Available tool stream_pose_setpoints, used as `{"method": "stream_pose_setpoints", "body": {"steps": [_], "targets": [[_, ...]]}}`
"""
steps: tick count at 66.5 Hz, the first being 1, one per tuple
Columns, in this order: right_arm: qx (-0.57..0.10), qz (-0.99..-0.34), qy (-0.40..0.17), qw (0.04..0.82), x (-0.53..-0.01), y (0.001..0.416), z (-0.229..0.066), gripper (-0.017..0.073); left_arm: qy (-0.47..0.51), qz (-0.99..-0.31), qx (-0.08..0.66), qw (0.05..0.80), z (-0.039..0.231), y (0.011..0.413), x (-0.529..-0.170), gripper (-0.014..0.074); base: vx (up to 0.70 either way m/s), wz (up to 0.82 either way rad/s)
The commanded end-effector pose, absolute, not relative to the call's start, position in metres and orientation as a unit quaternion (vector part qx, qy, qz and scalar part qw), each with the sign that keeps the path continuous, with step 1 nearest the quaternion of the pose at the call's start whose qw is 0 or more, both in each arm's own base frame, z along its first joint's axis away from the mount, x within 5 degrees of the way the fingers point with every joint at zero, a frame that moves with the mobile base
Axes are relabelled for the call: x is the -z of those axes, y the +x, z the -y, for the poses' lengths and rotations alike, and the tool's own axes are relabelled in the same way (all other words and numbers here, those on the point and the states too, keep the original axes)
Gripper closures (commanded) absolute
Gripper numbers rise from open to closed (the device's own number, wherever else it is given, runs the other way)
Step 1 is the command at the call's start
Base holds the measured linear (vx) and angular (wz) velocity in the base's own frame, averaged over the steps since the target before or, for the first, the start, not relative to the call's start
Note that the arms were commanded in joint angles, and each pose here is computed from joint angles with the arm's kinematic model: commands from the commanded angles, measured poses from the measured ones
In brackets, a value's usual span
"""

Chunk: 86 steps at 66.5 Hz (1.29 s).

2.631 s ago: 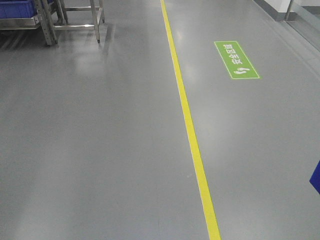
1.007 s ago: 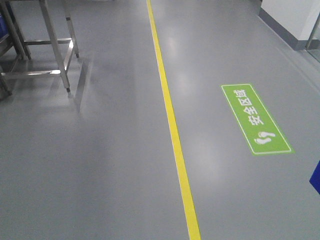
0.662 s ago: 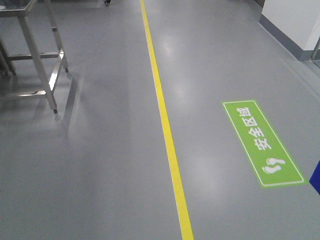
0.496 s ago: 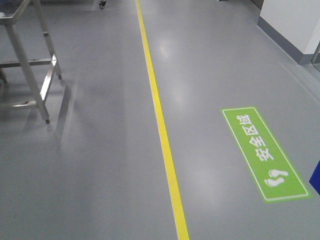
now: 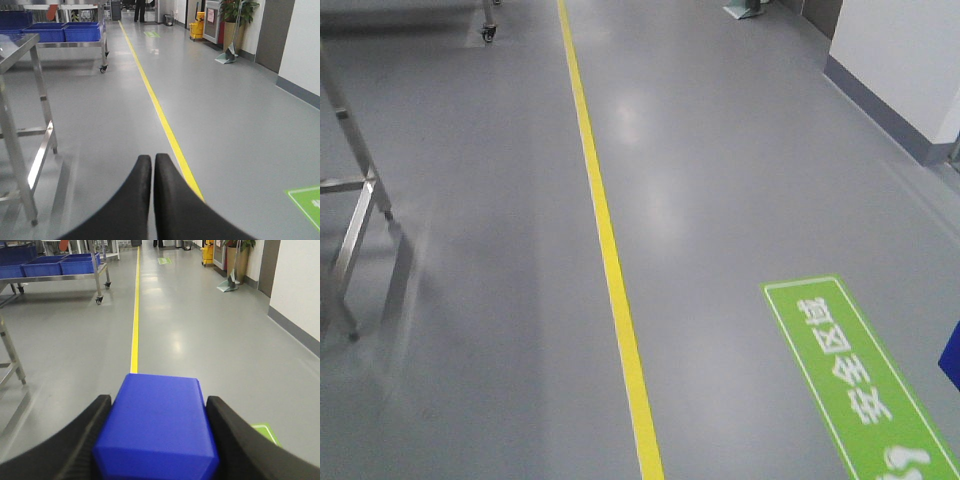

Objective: Pour parts from conveyor to right shelf
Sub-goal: 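Drive along the yellow floor line carrying the blue block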

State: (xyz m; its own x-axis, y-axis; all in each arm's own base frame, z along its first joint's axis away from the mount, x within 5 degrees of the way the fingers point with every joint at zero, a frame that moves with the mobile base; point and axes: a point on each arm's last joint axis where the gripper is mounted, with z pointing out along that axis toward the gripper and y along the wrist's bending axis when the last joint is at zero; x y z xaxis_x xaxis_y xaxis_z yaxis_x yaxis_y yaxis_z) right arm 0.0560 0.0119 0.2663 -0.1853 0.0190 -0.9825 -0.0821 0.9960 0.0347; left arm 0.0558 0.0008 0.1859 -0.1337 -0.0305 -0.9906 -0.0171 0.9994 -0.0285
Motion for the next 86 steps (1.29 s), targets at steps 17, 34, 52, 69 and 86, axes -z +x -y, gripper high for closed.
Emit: {"method": "stream_pose_setpoints", "body": {"steps": [17, 34, 52, 69, 86], "targets": [[-0.035, -0.744, -0.006, 0.668, -0.2793, 0.0572, -0.0095, 0.0564, -0.018, -0.716, 0.014, 0.698, -0.0003, 0.0550, -0.2001, 0.0600, 0.77, -0.01], [-0.035, -0.743, -0.006, 0.668, -0.2794, 0.0572, -0.0094, 0.0564, -0.018, -0.716, 0.014, 0.698, -0.0003, 0.0550, -0.2001, 0.0600, 0.76, 0.00], [-0.035, -0.743, -0.006, 0.668, -0.2794, 0.0572, -0.0094, 0.0564, -0.018, -0.716, 0.014, 0.698, -0.0003, 0.0550, -0.2001, 0.0600, 0.75, 0.00], [-0.035, -0.744, -0.006, 0.667, -0.2793, 0.0571, -0.0095, 0.0564, -0.018, -0.716, 0.014, 0.698, -0.0003, 0.0550, -0.2001, 0.0600, 0.75, 0.05], [-0.035, -0.744, -0.006, 0.667, -0.2793, 0.0571, -0.0095, 0.0564, -0.018, -0.716, 0.014, 0.698, -0.0003, 0.0550, -0.2001, 0.0600, 0.74, 0.30]]}}
